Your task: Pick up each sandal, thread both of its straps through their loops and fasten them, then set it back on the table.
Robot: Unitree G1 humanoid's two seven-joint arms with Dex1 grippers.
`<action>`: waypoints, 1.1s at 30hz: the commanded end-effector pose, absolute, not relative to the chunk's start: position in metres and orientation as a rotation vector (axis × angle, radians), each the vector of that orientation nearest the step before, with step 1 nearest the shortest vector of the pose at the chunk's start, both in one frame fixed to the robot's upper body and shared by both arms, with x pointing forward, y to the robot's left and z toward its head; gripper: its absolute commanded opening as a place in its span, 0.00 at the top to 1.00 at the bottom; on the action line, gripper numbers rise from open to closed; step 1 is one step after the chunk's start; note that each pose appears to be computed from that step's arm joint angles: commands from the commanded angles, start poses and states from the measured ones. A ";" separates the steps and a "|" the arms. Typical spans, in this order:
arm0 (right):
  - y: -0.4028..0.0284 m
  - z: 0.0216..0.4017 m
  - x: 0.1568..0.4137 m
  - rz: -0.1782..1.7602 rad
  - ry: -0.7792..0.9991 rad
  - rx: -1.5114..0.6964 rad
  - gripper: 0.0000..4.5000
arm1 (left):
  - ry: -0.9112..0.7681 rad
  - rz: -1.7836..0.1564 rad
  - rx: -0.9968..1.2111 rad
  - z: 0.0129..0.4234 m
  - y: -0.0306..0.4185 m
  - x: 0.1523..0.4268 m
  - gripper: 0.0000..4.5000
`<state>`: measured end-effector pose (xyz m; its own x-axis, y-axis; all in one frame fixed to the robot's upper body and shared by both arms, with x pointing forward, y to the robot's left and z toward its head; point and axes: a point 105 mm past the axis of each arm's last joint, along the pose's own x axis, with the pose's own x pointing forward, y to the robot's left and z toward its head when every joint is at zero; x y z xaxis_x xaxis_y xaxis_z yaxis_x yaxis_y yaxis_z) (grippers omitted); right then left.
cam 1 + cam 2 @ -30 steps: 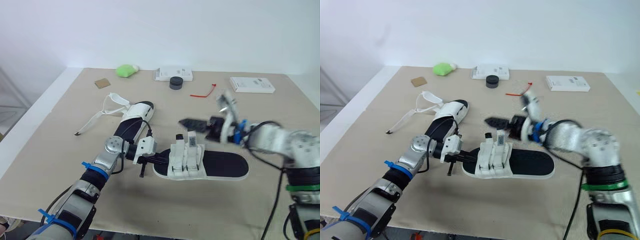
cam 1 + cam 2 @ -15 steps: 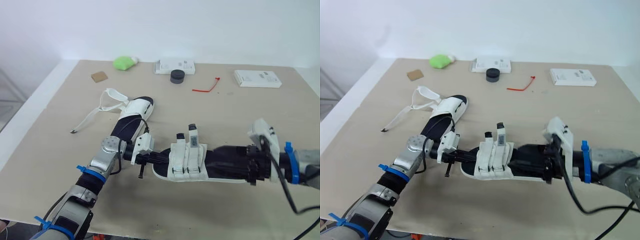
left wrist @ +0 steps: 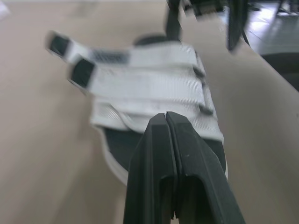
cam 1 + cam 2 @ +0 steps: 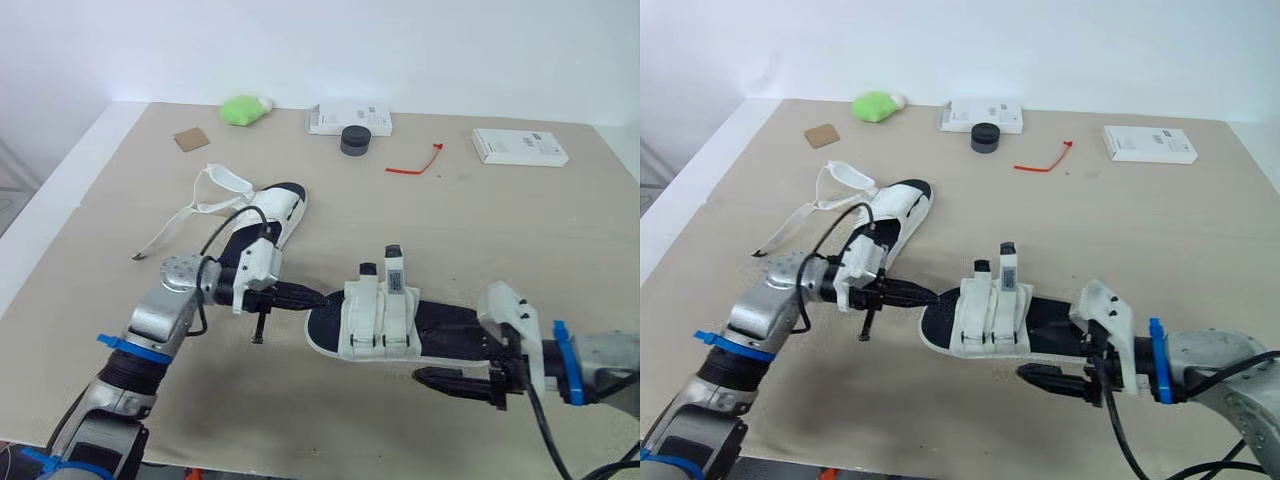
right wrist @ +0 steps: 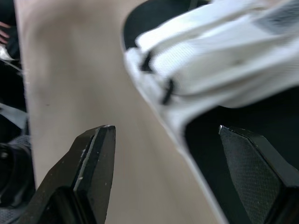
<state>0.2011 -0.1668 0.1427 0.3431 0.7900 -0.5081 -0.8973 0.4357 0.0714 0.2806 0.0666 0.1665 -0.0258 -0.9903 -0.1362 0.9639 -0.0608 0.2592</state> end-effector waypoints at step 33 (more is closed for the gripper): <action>-0.271 0.163 0.358 0.185 0.338 -0.102 0.97 | -0.034 -1.292 0.098 0.182 0.120 0.246 1.00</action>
<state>0.3512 -0.2659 0.1602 0.9134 0.2177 -0.3440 -0.2433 0.9694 -0.0325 0.2479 0.1230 0.1739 0.2792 -0.9591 -0.0476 0.9594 0.2765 0.0556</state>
